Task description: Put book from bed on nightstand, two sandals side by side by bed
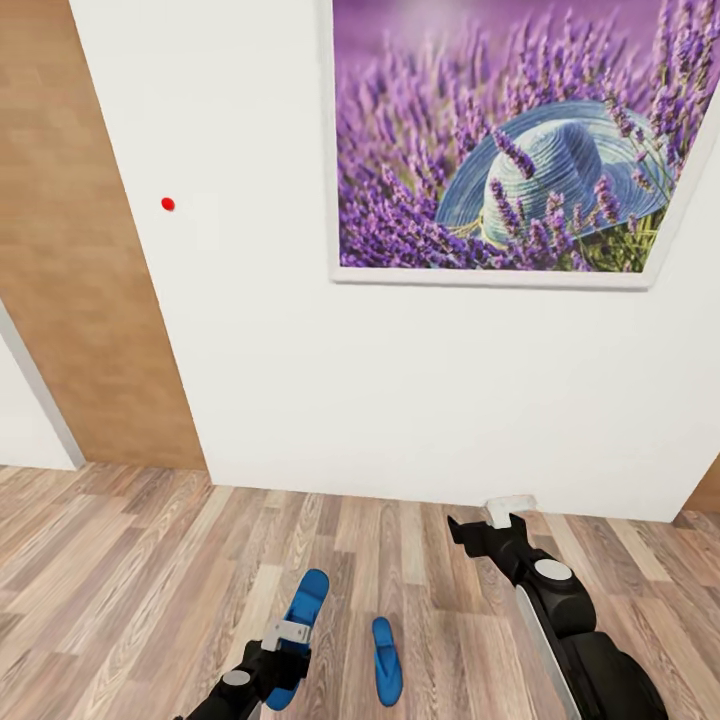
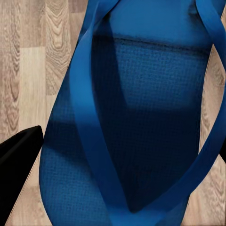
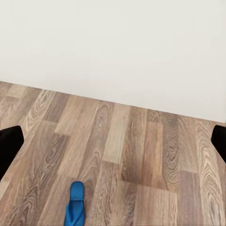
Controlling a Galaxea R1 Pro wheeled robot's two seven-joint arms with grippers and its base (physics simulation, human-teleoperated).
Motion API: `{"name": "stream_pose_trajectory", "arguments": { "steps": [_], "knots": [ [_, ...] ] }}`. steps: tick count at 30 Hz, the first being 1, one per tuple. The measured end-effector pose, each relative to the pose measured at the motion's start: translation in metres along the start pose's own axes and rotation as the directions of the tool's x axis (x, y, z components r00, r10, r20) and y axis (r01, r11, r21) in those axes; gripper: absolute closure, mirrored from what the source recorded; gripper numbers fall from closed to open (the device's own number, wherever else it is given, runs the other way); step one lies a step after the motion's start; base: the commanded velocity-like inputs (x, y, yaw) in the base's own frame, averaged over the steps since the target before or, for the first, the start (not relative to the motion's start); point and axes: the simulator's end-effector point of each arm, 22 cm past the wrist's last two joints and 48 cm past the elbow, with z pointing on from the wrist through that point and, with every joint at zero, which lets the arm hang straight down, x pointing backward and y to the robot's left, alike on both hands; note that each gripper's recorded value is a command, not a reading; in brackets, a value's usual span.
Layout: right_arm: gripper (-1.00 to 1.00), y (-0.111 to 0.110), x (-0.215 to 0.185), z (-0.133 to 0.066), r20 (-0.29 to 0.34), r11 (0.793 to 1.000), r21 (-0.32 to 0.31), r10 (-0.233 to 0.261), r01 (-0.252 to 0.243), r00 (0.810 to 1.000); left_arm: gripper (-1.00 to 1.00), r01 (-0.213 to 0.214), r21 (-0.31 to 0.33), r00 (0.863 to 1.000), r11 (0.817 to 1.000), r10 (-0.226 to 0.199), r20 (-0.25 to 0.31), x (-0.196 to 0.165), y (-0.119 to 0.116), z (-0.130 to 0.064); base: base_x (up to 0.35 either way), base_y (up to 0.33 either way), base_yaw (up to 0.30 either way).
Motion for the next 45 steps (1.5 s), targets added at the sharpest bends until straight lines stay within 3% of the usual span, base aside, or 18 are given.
{"name": "stream_pose_trajectory", "arguments": {
  "steps": [16, 29, 45],
  "knots": [
    [-1.0, 0.0004, 0.0008, 0.0004, -0.002, 1.0, 0.0, 0.0, 0.0, 1.0, 1.0, 0.0, 0.0, 1.0, 1.0, 0.0, 0.001, 0.0002, 0.0001, 0.0002, 0.316, 0.003, 0.014],
    [-1.0, 0.0004, 0.0008, 0.0006, -0.002, 1.0, 0.002, 0.0, 0.0, 1.0, 1.0, -0.001, 0.0, 1.0, 1.0, 0.001, 0.001, 0.0003, -0.0001, 0.0002, 0.317, 0.086, 0.201],
    [-1.0, 0.0011, 0.0011, 0.0009, -0.002, 1.0, 0.0, 0.0, 0.0, 1.0, 1.0, -0.005, 0.001, 1.0, 1.0, 0.005, 0.008, -0.0015, -0.0005, 0.0006, 0.064, 0.01, 0.024]
  ]
}}
